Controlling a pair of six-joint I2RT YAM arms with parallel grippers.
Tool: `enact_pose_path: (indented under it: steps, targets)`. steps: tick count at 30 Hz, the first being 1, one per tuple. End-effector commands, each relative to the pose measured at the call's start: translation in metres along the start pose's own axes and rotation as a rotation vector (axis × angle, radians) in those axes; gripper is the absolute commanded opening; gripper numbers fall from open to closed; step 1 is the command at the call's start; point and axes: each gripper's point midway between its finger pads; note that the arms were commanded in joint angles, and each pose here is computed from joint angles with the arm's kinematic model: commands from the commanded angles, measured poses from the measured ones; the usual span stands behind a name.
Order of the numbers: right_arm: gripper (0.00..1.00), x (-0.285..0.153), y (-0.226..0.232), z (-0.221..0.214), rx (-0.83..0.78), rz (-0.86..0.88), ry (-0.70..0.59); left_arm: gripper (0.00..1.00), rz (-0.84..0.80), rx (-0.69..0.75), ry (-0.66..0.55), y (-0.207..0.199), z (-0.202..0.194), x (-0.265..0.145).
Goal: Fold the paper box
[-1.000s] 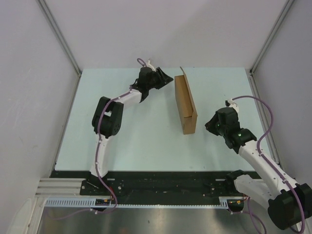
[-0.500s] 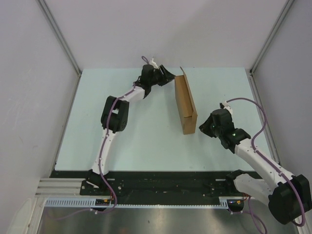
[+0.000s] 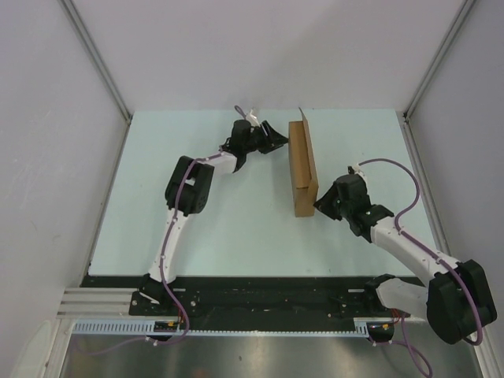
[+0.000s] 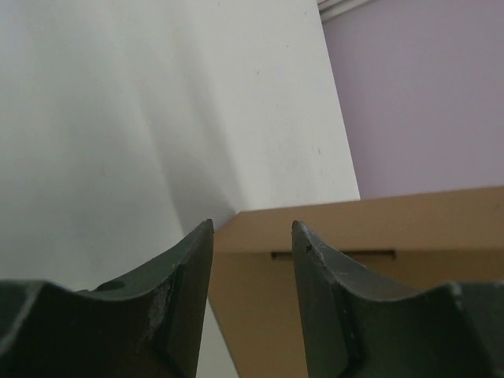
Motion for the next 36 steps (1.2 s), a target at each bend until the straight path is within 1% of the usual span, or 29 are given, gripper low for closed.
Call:
enact_pose_path:
  steps: [1, 5, 7, 11, 14, 15, 17, 18, 19, 20, 21, 22, 23, 25, 26, 31, 32, 34, 35, 36]
  targets:
    - [0.16, 0.005, 0.016, 0.018, 0.045, 0.067, -0.056, 0.50, -0.144, 0.036, -0.051, -0.055, 0.020, -0.017]
    - [0.17, 0.006, 0.012, 0.020, 0.046, 0.055, -0.056, 0.49, -0.159, 0.040, -0.049, -0.058, 0.016, -0.021]
    - [0.17, 0.004, 0.010, 0.020, 0.045, 0.049, -0.060, 0.49, -0.145, 0.036, -0.054, -0.053, 0.015, -0.023]
    - [0.17, -0.002, 0.006, 0.026, 0.033, 0.034, -0.080, 0.49, -0.104, 0.024, -0.085, -0.041, 0.026, -0.027]
    - [0.17, -0.012, 0.001, 0.031, 0.007, 0.022, -0.106, 0.50, -0.062, 0.023, -0.124, -0.032, 0.040, -0.030]
    - [0.18, -0.015, 0.001, 0.031, -0.009, 0.018, -0.113, 0.51, -0.046, 0.028, -0.152, -0.029, 0.050, -0.031]
    - [0.20, -0.023, -0.005, 0.033, -0.026, -0.004, -0.136, 0.52, -0.004, 0.026, -0.146, -0.017, 0.053, -0.028]
    - [0.21, -0.024, -0.008, 0.032, -0.037, -0.016, -0.135, 0.52, -0.017, 0.048, -0.166, -0.027, 0.068, -0.025]
    - [0.24, -0.026, -0.007, 0.034, -0.036, -0.013, -0.141, 0.52, 0.010, 0.040, -0.145, -0.022, 0.066, -0.022]
    - [0.30, -0.026, -0.008, 0.034, -0.032, -0.014, -0.143, 0.53, 0.001, 0.057, -0.151, -0.026, 0.074, -0.014]
    - [0.33, -0.026, -0.008, 0.034, -0.031, -0.015, -0.144, 0.54, 0.005, 0.051, -0.144, -0.025, 0.076, -0.010]
    - [0.36, -0.026, -0.007, 0.035, -0.027, -0.012, -0.148, 0.54, 0.026, 0.032, -0.112, -0.012, 0.066, -0.003]
    - [0.42, -0.024, -0.008, 0.036, -0.024, -0.015, -0.147, 0.54, 0.005, 0.042, -0.131, -0.024, 0.078, 0.000]
    - [0.48, -0.021, -0.006, 0.040, -0.008, -0.010, -0.155, 0.55, 0.024, 0.035, -0.114, -0.017, 0.072, 0.008]
    - [0.51, -0.017, -0.007, 0.042, -0.004, -0.017, -0.157, 0.56, 0.018, 0.045, -0.120, -0.019, 0.075, 0.009]
    - [0.54, -0.005, -0.010, 0.075, 0.048, -0.034, -0.229, 0.56, 0.025, 0.067, -0.140, -0.026, 0.078, 0.004]
    - [0.54, -0.004, -0.010, 0.080, 0.060, -0.037, -0.238, 0.56, 0.064, 0.064, -0.141, -0.014, 0.073, 0.002]
    - [0.54, 0.001, -0.011, 0.092, 0.085, -0.041, -0.250, 0.56, 0.092, 0.097, -0.166, -0.015, 0.080, -0.005]
    - [0.55, 0.001, -0.010, 0.095, 0.091, -0.037, -0.255, 0.56, 0.128, 0.094, -0.174, -0.003, 0.079, -0.009]
    - [0.55, -0.002, -0.009, 0.097, 0.091, -0.034, -0.263, 0.56, 0.143, 0.092, -0.178, 0.001, 0.082, -0.012]
Point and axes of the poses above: each gripper's point midway between its finger pads, its own x axis out along the fingers, its own y axis along the line the jaws close on, z = x × y, and after that the axes turned 5 degrees about x, right-handed
